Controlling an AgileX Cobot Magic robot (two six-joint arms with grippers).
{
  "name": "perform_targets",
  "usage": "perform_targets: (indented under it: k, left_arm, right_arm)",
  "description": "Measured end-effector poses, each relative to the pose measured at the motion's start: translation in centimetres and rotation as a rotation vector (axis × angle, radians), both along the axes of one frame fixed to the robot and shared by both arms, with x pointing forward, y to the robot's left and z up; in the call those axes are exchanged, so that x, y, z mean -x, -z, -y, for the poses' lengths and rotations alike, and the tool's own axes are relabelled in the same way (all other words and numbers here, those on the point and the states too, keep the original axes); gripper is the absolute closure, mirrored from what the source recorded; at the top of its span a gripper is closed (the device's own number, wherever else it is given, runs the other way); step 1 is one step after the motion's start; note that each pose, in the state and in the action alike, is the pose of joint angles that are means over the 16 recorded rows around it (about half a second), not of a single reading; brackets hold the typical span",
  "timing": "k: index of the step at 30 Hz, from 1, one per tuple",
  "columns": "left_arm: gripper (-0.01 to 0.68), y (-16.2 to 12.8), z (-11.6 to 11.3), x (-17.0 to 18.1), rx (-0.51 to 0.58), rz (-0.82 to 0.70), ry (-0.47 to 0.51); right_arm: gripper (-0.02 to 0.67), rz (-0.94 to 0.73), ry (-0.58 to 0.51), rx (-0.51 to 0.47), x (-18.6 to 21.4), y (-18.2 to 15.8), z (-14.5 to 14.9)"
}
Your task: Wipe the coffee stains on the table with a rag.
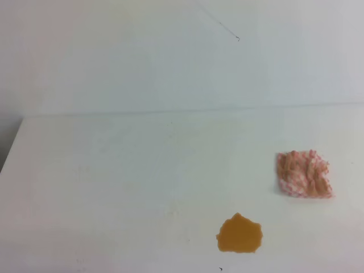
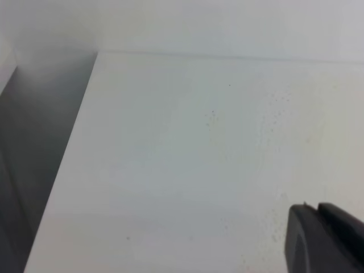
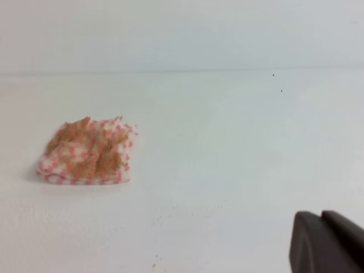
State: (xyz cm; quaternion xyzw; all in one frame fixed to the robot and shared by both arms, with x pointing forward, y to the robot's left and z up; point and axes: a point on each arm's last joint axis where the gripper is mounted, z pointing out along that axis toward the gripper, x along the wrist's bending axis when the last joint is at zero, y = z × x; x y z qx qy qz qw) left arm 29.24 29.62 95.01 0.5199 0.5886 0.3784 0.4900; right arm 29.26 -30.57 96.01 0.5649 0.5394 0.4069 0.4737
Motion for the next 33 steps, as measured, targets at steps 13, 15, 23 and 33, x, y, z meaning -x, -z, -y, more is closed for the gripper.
perform_targets:
  k: [13,15,23,33]
  left_arm:
    - [0.674,-0.59,0.01,-0.01,0.0,0.001,0.002]
    - [0.674,-0.74,0.02,-0.02,0.0,0.001,0.002]
    - [0.674,-0.9,0.02,-0.01,0.001,0.003,0.002]
    - [0.674,-0.61,0.01,0.01,0.001,0.004,0.001]
  right_arm:
    - [0.652,0.0,0.0,0.0,0.0,0.0,0.0]
    - [0.652,0.0,0.0,0.0,0.0,0.0,0.0]
    - [0.652,0.0,0.0,0.0,0.0,0.0,0.0]
    - [0.652,0.0,0.0,0.0,0.0,0.0,0.0]
